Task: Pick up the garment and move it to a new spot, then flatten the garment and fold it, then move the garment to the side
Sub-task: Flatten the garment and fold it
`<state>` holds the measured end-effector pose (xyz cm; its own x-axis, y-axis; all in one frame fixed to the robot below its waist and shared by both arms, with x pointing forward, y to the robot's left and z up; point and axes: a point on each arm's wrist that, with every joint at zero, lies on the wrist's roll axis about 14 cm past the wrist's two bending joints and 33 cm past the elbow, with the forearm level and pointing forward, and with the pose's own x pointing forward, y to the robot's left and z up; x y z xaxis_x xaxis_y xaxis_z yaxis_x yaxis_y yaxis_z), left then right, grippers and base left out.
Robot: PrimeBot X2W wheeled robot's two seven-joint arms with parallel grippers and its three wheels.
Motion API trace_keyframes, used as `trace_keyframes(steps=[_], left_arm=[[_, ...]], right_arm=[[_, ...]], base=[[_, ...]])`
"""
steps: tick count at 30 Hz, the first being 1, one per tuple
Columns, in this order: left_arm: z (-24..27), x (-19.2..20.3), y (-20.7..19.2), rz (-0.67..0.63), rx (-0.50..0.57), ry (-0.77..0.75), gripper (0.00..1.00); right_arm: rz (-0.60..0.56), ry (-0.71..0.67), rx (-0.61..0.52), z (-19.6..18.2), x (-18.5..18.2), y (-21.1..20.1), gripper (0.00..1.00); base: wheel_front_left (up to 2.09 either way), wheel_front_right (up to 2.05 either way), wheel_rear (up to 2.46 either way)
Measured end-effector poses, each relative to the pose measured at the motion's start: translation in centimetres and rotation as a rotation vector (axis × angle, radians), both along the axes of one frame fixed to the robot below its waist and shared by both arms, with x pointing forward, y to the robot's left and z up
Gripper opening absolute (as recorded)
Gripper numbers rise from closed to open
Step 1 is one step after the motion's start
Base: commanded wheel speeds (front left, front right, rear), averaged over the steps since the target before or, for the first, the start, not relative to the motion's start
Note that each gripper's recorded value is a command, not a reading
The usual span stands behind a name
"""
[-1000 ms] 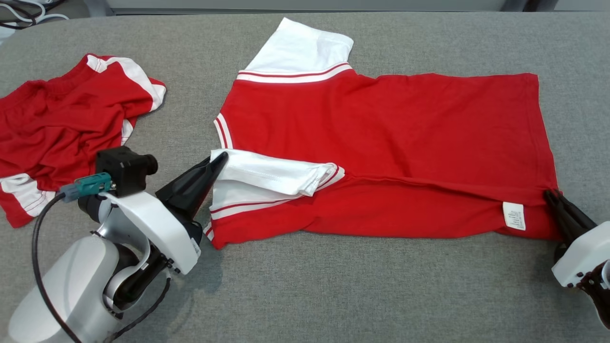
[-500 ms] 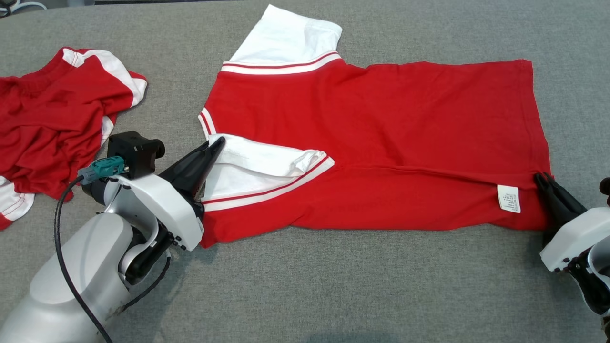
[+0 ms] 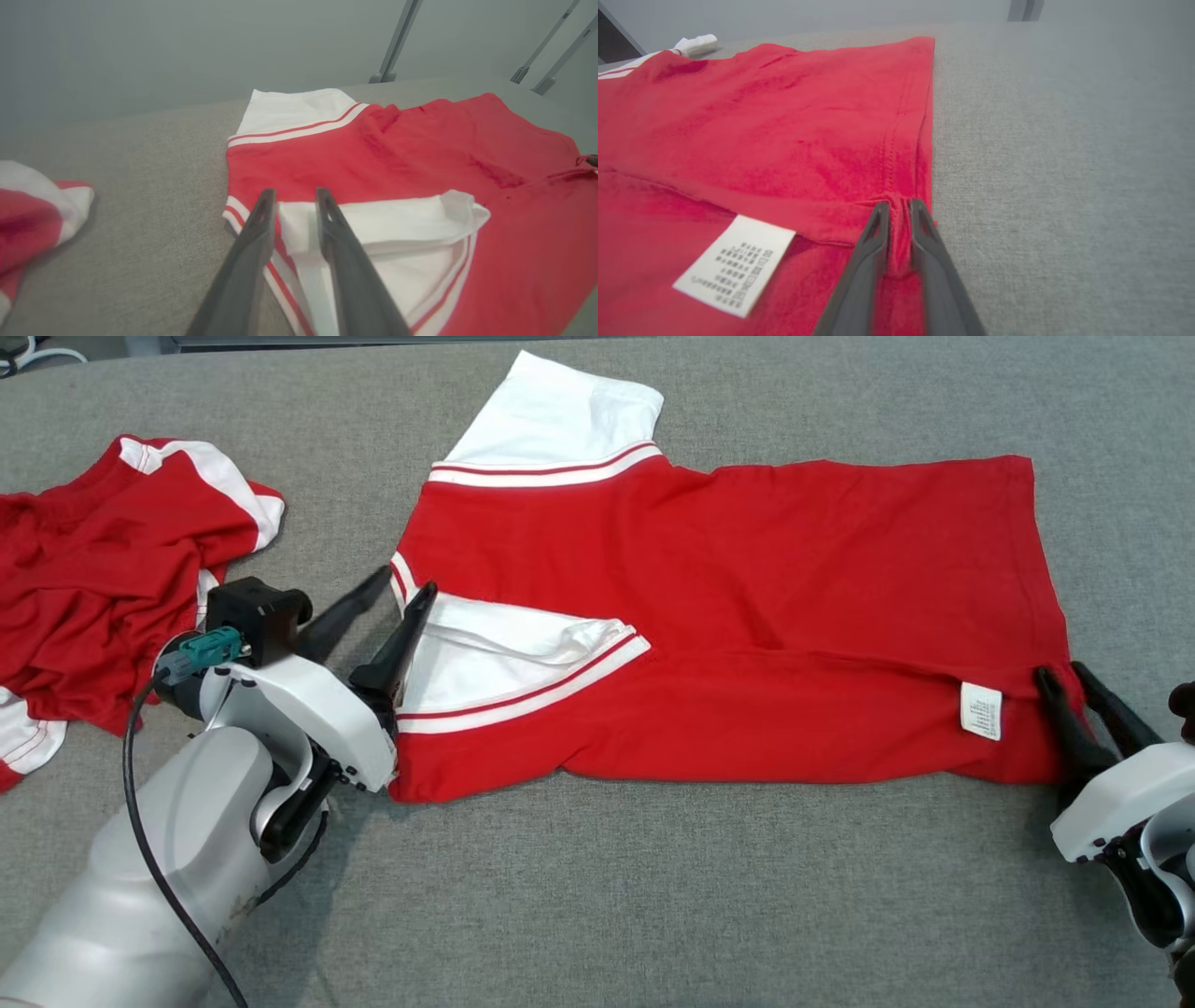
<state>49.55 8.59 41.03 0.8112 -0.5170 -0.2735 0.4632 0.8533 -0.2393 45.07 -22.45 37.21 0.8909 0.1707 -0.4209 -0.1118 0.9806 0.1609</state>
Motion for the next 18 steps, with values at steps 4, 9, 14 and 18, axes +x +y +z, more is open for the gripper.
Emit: trace_keyframes(steps=[4, 9, 14, 18], left_arm=[[0.5, 0.4, 0.6, 0.037, -0.001, -0.018, 1.00], [2.1, 0.8, 1.4, 0.092, -0.032, -0.050, 1.00], [2.9, -0.4, 2.2, 0.166, -0.084, -0.049, 1.00], [2.4, -2.7, 2.7, 0.199, -0.093, -0.025, 1.00]], right_arm=[[-0.004, -0.086, 0.000, 1.6, 0.7, 0.0, 1.00], [0.010, -0.176, -0.014, 3.9, 1.2, 0.5, 1.00], [0.033, -0.231, -0.012, 5.5, 0.3, 1.5, 1.00], [0.029, -0.187, 0.008, 4.6, -2.1, 2.0, 1.00]], base=[[0.00, 0.00, 0.00], [0.00, 0.00, 0.00], [0.00, 0.00, 0.00], [0.00, 0.00, 0.00]])
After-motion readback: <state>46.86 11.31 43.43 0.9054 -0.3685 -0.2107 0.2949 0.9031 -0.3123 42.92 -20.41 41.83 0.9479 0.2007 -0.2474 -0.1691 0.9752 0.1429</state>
